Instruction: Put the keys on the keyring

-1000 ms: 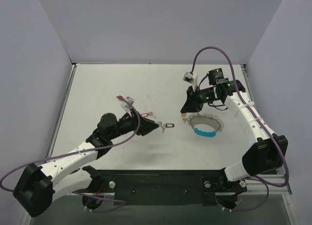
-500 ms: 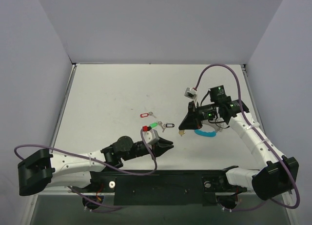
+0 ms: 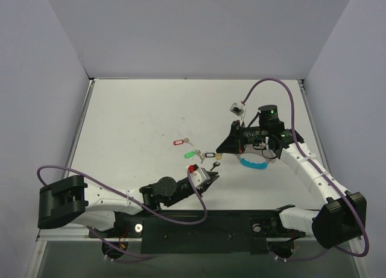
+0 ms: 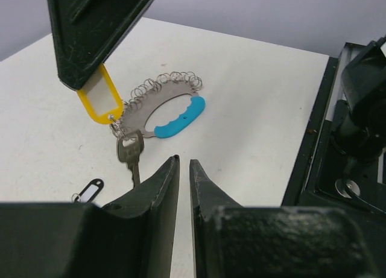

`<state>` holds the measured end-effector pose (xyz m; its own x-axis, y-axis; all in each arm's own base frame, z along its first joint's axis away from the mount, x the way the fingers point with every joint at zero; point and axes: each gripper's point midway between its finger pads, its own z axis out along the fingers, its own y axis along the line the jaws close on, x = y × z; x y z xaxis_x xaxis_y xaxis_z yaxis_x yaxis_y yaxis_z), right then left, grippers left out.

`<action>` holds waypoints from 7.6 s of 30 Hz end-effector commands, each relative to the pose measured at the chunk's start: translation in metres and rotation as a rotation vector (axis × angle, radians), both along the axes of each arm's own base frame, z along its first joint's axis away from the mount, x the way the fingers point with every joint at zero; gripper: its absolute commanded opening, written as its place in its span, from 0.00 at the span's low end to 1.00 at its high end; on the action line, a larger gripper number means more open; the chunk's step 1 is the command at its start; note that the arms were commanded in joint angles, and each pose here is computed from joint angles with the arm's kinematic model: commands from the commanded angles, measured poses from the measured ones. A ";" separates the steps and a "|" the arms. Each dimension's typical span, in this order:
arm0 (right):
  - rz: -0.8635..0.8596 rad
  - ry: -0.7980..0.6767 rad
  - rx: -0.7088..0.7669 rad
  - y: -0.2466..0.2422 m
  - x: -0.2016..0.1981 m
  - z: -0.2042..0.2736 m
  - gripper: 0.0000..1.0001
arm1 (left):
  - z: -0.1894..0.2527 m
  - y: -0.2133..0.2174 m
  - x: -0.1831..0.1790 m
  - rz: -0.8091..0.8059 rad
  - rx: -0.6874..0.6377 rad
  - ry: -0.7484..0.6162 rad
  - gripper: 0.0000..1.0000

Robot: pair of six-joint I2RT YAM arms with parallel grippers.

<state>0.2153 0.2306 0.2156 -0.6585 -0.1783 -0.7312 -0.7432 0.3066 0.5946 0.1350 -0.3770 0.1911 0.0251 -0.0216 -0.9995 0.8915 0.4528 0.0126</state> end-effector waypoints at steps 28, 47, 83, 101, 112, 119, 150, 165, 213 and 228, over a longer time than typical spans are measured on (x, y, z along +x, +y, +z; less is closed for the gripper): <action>-0.062 -0.009 0.043 0.002 0.014 0.007 0.00 | 0.039 0.005 0.040 0.265 -0.124 -0.073 0.24; -0.062 0.000 0.044 0.002 0.014 0.005 0.00 | 0.040 0.007 0.058 0.375 -0.126 -0.096 0.28; -0.064 -0.026 0.017 -0.007 0.015 0.002 0.00 | 0.030 0.019 0.065 0.379 -0.109 -0.111 0.00; 0.484 -0.404 -0.094 -0.038 -0.086 -0.002 0.74 | 0.013 0.033 0.011 -0.194 0.156 -0.149 0.00; 0.748 -0.532 -0.108 -0.042 -0.116 -0.029 0.62 | 0.011 0.009 -0.003 -0.323 0.149 -0.121 0.00; 0.782 -0.529 -0.093 -0.036 -0.117 -0.032 0.43 | 0.013 -0.005 -0.006 -0.355 0.112 -0.093 0.00; 0.684 -0.462 -0.153 -0.018 -0.095 -0.045 0.18 | 0.014 -0.017 -0.013 -0.358 -0.004 -0.007 0.00; 0.702 -0.450 -0.117 -0.017 -0.103 -0.038 0.17 | 0.006 -0.014 -0.013 -0.351 0.001 0.036 0.00; 0.669 -0.370 -0.127 -0.018 -0.101 -0.041 0.00 | 0.013 0.013 -0.006 -0.257 -0.082 0.085 0.42; 0.479 -0.291 -0.636 -0.103 -0.073 -0.100 0.00 | 0.043 0.100 0.018 0.053 0.065 0.056 0.58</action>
